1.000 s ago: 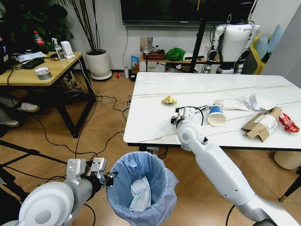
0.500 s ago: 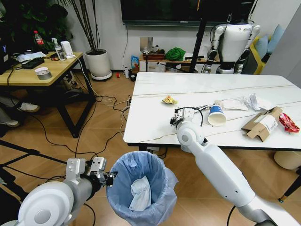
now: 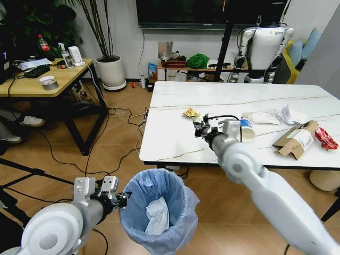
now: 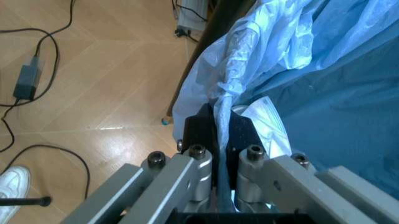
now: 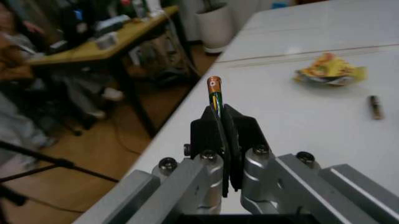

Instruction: Pick up the trash bin and place the trash from the table into it.

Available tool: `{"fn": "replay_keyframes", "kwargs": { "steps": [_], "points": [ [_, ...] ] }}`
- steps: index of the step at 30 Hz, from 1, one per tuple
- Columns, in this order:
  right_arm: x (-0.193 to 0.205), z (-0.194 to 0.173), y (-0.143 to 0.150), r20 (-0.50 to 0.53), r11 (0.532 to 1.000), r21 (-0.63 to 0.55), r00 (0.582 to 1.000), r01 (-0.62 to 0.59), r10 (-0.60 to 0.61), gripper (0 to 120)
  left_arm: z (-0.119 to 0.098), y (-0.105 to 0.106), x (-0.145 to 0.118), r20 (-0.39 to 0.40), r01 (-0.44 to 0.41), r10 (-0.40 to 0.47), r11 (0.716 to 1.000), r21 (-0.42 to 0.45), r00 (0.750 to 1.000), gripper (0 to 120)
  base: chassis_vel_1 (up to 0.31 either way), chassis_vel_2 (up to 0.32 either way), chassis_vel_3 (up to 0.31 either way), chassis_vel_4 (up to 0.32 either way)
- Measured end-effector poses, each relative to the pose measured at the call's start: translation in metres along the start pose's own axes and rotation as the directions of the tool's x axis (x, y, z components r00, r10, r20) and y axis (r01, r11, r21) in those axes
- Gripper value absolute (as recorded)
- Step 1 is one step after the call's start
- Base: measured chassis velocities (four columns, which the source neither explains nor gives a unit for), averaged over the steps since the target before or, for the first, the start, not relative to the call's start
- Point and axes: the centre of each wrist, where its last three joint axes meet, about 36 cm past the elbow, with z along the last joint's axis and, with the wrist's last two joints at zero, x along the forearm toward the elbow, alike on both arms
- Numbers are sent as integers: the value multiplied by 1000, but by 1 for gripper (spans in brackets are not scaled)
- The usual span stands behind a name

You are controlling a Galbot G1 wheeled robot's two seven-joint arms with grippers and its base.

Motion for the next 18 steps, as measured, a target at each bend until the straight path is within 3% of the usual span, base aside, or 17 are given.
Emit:
{"fn": "replay_keyframes", "kwargs": {
  "steps": [2, 5, 8, 18],
  "points": [
    [0, 0, 0, 0, 1000, 0, 1000, 0, 0, 0, 0, 0, 0, 0, 0, 0, 1000, 0, 1000, 0, 0, 0, 0, 0],
    [33, 16, 15, -7, 975, -15, 975, 224, -224, 0, 0, 1, -4, -3, 16, -16, 1000, 11, 1000, 0, 0, 0, 0, 0],
    [42, 19, 22, -23, 948, -19, 947, 319, -319, 0, 2, 1, -4, -7, 29, -29, 999, 20, 1000, 0, 0, 0, 0, 0],
    [62, 38, 50, -148, 873, -17, 863, 487, -484, 0, -4, 5, -1, 16, 44, -45, 999, 25, 999, 0, 0, 0, 0, 0]
  ]
}}
